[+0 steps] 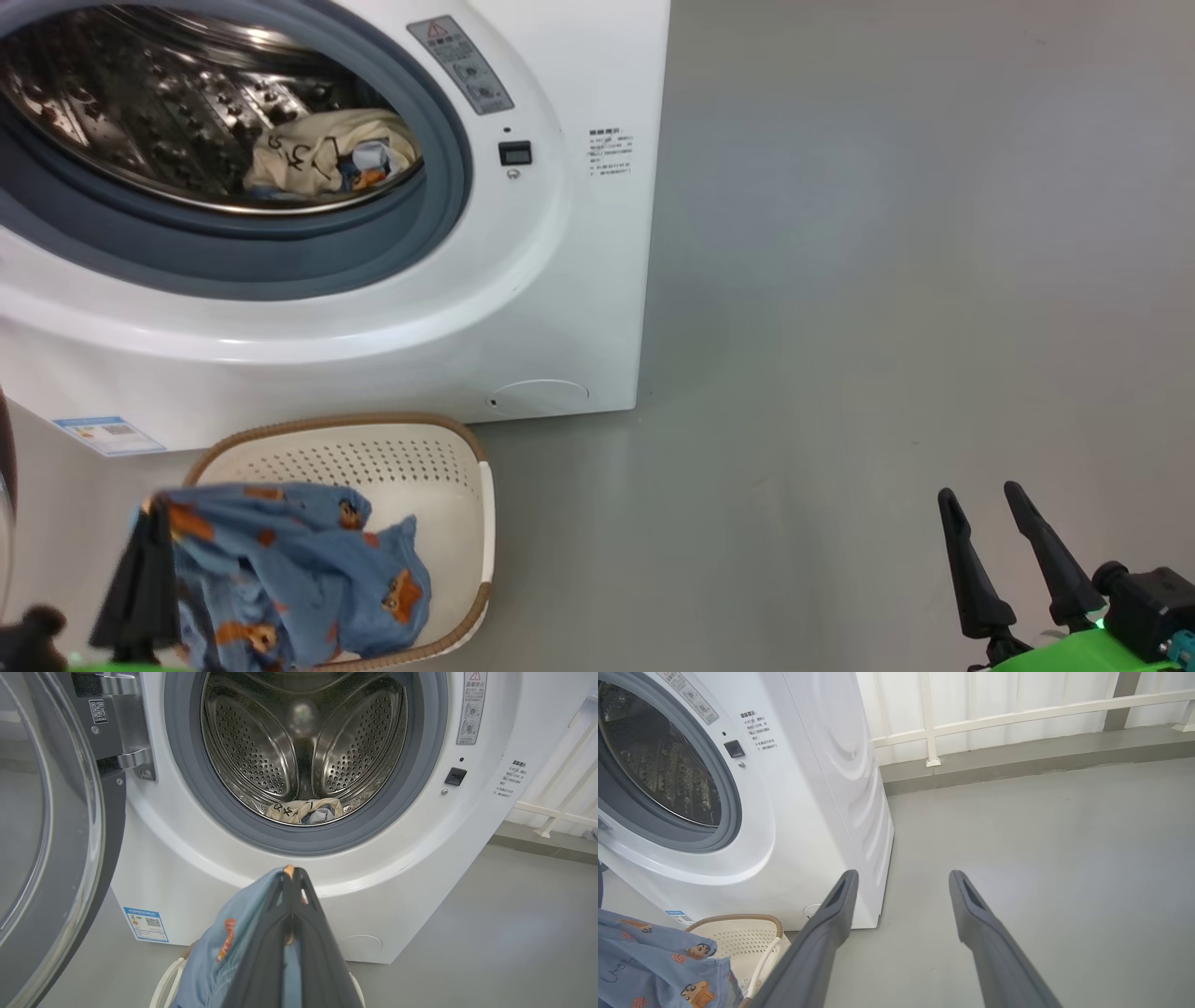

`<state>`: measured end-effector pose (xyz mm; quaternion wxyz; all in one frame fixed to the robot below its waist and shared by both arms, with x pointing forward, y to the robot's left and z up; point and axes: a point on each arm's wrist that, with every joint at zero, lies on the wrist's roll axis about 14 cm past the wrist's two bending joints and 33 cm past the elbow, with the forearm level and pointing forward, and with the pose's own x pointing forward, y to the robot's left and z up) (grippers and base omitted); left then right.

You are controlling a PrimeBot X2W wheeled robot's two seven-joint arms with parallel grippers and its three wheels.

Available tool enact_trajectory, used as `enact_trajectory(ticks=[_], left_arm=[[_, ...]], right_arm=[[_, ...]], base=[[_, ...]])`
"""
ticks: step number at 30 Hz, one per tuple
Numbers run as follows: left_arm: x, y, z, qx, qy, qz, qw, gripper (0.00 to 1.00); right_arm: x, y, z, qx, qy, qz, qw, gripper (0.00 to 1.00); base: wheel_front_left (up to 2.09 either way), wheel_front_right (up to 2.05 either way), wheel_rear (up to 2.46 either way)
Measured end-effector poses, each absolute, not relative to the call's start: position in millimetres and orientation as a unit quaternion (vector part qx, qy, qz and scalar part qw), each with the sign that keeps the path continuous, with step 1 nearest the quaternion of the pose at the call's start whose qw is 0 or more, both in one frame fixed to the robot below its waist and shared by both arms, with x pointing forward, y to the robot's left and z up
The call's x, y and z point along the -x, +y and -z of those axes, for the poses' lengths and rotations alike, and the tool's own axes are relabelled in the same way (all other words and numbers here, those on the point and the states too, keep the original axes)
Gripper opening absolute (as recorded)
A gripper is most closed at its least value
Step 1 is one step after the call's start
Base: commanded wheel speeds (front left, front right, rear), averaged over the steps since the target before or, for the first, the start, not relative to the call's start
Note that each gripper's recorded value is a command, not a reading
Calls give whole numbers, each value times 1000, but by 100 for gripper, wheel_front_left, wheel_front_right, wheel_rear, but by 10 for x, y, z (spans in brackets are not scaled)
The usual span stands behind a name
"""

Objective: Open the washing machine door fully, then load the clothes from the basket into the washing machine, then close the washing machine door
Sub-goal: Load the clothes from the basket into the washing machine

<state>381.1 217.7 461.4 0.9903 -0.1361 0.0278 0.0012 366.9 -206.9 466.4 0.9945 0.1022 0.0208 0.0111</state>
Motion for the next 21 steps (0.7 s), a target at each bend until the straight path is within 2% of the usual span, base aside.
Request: enact_trajectory(ticks=[12,17,21], left_arm=[[-4750,2115,-5424,127,-98,35,987,0],[-5282,2117,-6050,111,-182,48,976,0],[-5567,2082,-6061,111,-180,49,976,0]], right_arm=[[-3896,-1987,-4620,-115,20,-11,993,100],[-4053,-1957,-4606,-118,17,-12,993,100],[-4092,-1937,-4555,-124,21,-9,992,100]], base=[[0,0,0],[0,0,0],[0,0,0]])
